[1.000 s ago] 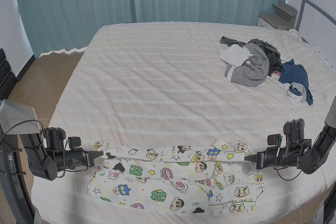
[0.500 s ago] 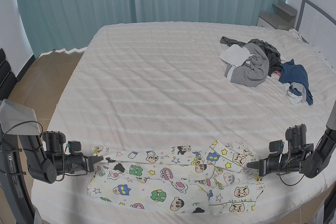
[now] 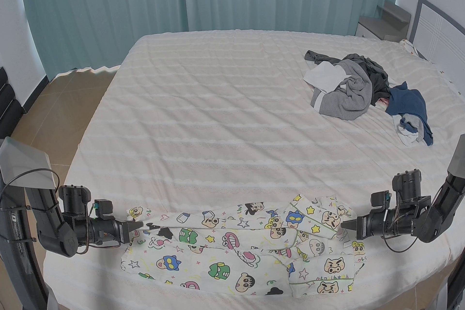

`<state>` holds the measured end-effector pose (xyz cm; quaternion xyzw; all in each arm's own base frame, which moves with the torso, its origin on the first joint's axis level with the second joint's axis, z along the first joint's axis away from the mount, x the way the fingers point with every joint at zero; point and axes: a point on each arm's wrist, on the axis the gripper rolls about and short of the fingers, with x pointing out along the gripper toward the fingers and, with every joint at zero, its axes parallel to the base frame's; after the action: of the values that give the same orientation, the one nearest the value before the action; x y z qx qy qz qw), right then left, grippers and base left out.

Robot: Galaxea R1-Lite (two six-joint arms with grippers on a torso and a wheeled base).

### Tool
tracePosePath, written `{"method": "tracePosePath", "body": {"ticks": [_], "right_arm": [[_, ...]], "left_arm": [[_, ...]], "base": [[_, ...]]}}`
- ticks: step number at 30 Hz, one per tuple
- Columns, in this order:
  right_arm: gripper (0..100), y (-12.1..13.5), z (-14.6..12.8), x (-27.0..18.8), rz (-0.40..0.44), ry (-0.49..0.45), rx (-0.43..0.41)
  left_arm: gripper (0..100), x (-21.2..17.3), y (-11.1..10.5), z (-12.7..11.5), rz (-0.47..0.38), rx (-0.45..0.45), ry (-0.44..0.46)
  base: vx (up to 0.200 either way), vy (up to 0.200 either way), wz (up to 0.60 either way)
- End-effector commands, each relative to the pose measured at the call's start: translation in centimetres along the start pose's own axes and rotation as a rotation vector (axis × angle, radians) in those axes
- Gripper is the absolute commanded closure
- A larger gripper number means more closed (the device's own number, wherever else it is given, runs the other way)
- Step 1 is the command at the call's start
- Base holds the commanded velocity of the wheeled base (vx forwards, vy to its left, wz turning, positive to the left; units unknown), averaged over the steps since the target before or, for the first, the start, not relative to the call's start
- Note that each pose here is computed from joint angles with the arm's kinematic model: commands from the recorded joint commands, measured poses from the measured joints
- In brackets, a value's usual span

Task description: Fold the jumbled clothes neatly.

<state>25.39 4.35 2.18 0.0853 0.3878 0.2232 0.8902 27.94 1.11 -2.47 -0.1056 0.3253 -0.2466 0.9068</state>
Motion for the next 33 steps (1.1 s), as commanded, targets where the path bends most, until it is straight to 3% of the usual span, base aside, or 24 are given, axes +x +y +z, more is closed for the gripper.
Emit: {"method": "tracePosePath", "body": {"ticks": [1, 2, 9, 14, 29, 33], "right_arm": [[0, -0.3, 0.0, 0.8, -0.014, 0.008, 0.003], [0, -0.4, 0.0, 0.9, -0.014, 0.010, 0.005], [0, -0.6, 0.2, 1.4, -0.018, 0.006, 0.013], [0, -0.6, 1.5, 2.2, -0.037, -0.032, 0.086], [0, 1.0, 0.9, 4.2, -0.005, 0.023, 0.056], [0, 1.1, 0.8, 4.9, -0.030, 0.025, 0.047]], "left_arm": [[100, 0.0, 0.0, -0.2, 0.000, -0.005, 0.007], [0, -0.1, 0.0, -0.3, 0.002, -0.005, 0.009], [0, 0.0, 0.0, -0.2, 0.001, -0.005, 0.008], [0, 0.0, 0.3, 0.2, 0.009, -0.001, -0.027], [0, -0.9, -0.2, 1.7, -0.010, -0.206, -0.149], [0, -1.0, -0.2, 2.0, -0.019, -0.252, -0.186]], "base": [[0.000, 0.000, 0.00], [0.000, 0.000, 0.00], [0.000, 0.000, 0.00], [0.000, 0.000, 0.00], [0.000, 0.000, 0.00], [0.000, 0.000, 0.00]]}}
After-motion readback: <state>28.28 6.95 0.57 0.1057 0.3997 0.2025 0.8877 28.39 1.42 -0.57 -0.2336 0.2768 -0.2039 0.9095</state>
